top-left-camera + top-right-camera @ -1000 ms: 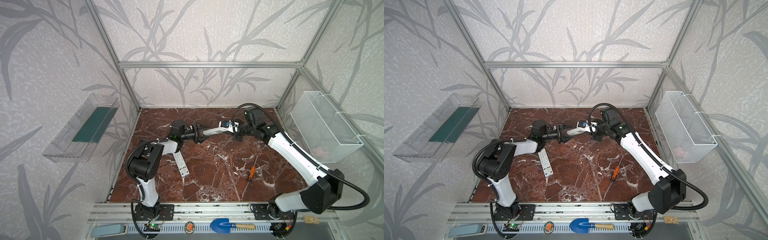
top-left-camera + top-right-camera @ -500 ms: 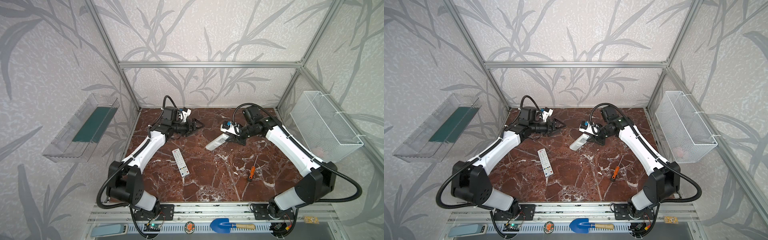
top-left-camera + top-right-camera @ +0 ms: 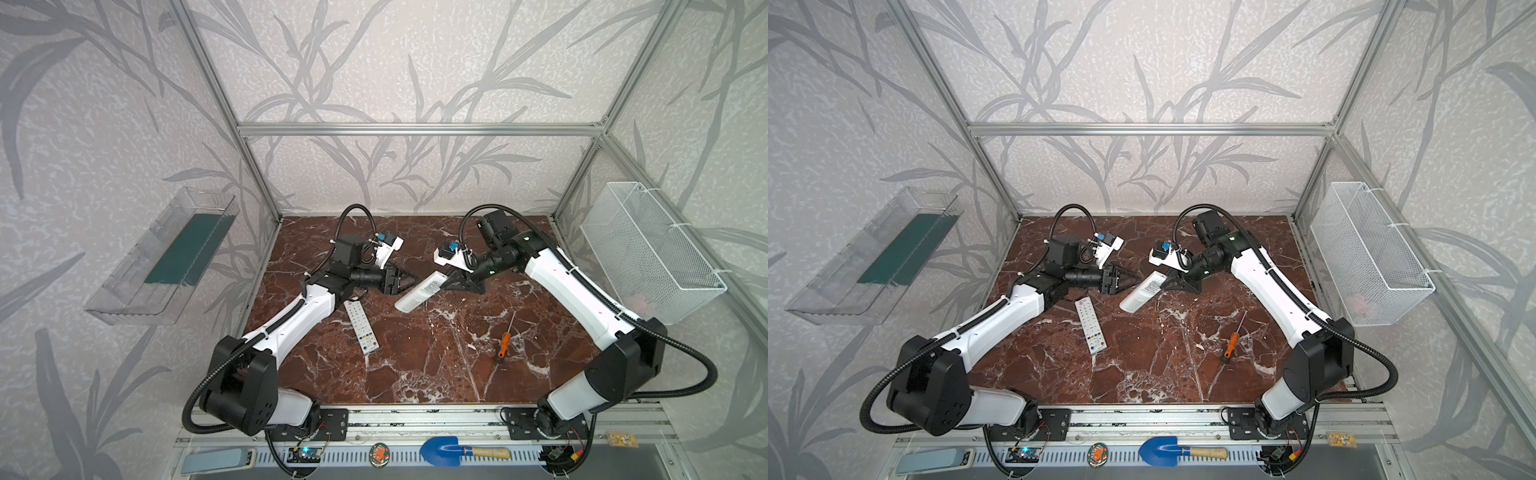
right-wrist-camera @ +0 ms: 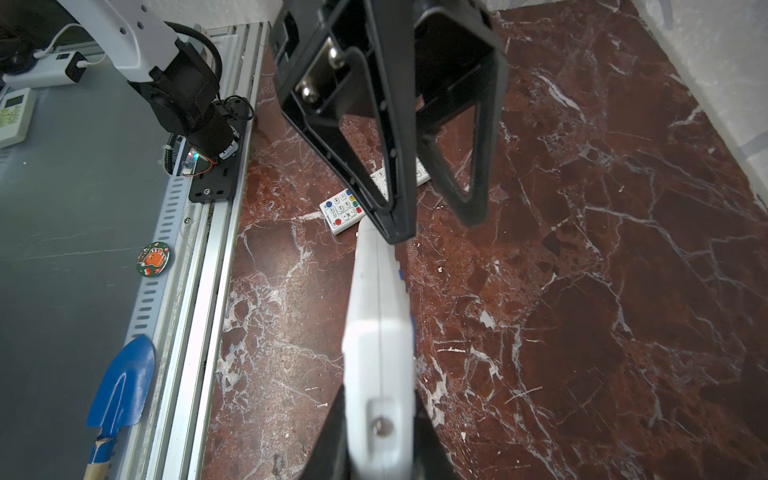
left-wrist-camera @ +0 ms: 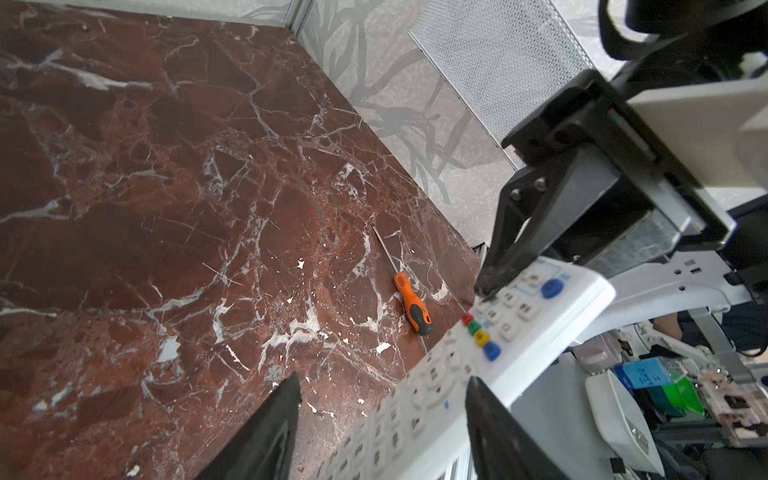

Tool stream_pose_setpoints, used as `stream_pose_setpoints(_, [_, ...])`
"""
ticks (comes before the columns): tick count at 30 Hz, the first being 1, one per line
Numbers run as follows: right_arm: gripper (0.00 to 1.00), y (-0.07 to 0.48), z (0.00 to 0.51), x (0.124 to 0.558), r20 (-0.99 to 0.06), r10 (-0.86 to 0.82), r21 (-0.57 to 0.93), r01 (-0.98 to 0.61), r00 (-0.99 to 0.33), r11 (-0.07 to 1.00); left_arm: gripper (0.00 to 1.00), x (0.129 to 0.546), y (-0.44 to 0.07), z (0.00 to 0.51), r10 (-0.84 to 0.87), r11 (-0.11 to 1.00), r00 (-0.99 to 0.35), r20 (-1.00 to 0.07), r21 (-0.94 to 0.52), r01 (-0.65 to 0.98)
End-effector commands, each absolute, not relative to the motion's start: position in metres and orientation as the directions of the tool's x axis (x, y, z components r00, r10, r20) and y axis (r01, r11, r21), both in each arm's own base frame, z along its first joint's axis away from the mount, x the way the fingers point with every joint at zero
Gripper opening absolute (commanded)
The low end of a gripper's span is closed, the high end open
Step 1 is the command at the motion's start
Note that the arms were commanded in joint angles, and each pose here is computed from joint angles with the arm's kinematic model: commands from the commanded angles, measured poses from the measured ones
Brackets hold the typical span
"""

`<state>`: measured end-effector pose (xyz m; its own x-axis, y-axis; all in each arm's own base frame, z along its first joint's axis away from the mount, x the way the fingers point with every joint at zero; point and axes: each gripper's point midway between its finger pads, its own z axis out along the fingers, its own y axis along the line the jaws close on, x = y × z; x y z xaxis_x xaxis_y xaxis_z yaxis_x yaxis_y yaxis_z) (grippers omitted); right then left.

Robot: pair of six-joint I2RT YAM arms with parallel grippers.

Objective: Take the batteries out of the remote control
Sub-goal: 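Grasp the remote's end with the left gripper beside the right gripper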

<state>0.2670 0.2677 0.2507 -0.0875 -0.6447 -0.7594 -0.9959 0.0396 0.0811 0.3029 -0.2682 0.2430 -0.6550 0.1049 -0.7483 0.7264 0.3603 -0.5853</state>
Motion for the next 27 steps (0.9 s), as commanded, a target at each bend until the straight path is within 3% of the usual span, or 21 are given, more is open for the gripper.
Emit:
stream_pose_setpoints(1, [0.06, 0.279, 0.261, 0.26, -0.784, -0.616, 0.104, -0.995, -0.079, -0.006, 0.62, 0.297, -0.284, 0.278, 0.141, 0.267, -0.507, -0.85, -0.461, 0.846])
stream_pose_setpoints(17, [0.06, 0.291, 0.255, 0.272, -0.781, -0.615, 0.14, -0.99, -0.108, -0.004, 0.58, 0.264, -0.294, 0.258, 0.273, 0.162, -0.474, -0.837, -0.446, 0.88])
stream_pose_setpoints(27, [0.08, 0.298, 0.253, 0.263, -0.775, -0.626, 0.143, -0.989, -0.089, -0.036, 0.39, 0.266, -0.299, 0.256, 0.312, 0.172, -0.464, -0.829, -0.43, 0.886])
